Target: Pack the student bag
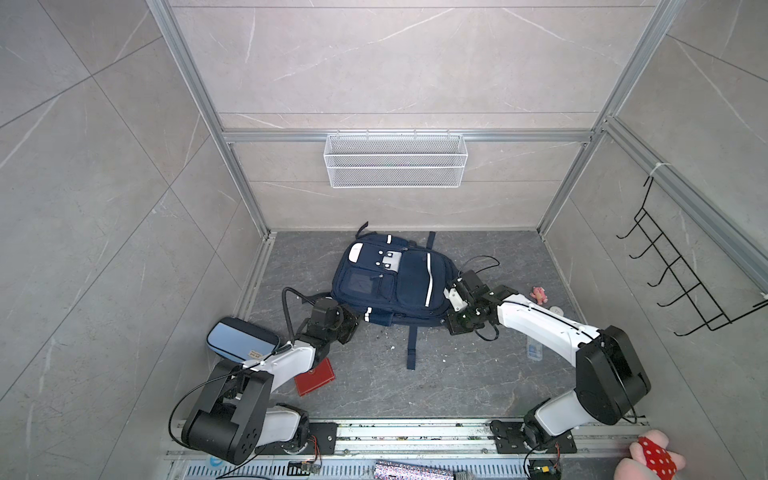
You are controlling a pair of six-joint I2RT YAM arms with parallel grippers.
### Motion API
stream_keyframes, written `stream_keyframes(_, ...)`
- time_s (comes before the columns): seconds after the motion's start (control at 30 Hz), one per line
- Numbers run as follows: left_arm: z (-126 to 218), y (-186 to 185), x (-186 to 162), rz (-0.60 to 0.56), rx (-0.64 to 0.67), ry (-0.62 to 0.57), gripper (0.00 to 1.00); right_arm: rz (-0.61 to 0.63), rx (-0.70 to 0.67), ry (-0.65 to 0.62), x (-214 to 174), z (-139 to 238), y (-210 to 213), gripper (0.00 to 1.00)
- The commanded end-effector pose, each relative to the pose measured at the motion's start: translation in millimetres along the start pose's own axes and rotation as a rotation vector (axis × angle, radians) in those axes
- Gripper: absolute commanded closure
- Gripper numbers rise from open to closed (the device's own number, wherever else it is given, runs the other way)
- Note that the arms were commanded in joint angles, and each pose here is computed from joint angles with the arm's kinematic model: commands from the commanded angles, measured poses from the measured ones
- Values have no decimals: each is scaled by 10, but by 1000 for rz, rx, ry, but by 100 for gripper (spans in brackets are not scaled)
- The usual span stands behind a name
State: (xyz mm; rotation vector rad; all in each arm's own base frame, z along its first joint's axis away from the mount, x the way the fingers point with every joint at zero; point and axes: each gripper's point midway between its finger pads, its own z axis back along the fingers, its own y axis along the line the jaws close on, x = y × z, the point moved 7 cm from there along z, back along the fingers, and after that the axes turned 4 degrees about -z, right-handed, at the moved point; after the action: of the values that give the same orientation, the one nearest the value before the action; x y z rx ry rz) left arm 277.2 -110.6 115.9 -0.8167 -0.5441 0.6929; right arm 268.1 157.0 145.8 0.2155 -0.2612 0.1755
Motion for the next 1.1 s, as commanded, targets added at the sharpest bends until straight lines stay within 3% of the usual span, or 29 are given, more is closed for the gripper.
stream_keyframes(0.0,45,29,501,-34,32,-186,100,-39,-148,29,-106,118,-244,100)
stream_keyframes(0.2,-230,-299,759,-116,6,-106,100,31,-129,29,-65,110,-105,100)
stream_keyframes(0.3,-342,-380,760,-124,-7,-75,100,100,-20,7,-2,120,158,100)
stream_keyframes(0.43,-320,-345,708,-122,-4,-57,99,168,120,-49,93,165,538,58)
stream_keyframes(0.6,-176,-342,598,-152,15,-19,30,122,112,-51,236,27,607,42)
stream_keyframes(0.63,-132,-343,558,-169,31,-10,20,110,88,-49,278,-9,595,41)
stream_keyframes(0.7,-39,-343,482,-194,59,1,9,97,50,-47,374,-51,600,40)
stream_keyframes(0.77,60,-346,389,-220,82,7,3,90,22,-54,495,-106,619,38)
stream_keyframes(1.07,343,-374,-5,-253,49,17,5,71,-85,-23,862,-431,682,37)
